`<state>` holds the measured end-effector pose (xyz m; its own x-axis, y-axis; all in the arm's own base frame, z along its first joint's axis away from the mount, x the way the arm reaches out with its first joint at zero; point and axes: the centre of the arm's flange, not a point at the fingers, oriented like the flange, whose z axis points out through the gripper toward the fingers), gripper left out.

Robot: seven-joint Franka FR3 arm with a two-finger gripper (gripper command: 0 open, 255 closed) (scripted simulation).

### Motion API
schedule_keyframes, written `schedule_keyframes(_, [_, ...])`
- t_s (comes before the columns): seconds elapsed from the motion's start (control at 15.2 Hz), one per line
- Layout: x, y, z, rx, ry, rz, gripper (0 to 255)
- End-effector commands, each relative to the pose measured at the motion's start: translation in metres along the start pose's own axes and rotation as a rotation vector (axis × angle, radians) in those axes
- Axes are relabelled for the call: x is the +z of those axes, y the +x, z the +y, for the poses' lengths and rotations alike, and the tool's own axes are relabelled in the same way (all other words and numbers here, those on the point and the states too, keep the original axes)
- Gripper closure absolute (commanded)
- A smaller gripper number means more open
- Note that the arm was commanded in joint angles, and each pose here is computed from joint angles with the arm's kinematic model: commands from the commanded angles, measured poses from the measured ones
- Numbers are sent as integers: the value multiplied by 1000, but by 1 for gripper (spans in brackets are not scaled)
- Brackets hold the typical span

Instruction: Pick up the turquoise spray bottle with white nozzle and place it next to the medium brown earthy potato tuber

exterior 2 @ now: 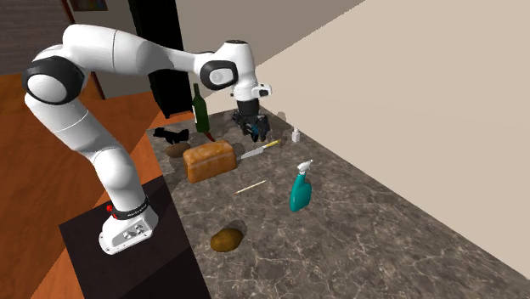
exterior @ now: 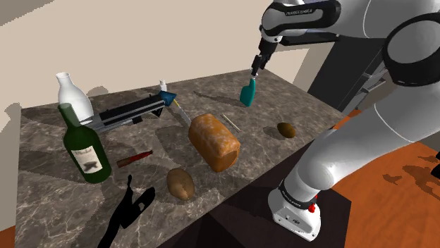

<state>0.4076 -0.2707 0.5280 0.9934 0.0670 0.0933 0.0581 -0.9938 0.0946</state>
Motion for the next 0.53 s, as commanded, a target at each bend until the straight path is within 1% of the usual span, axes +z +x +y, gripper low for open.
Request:
schedule_keyframes(0.0, [16, 7, 21, -2, -1, -3, 0])
schedule_keyframes(0.46, [60, 26, 100, -5, 1, -10, 0])
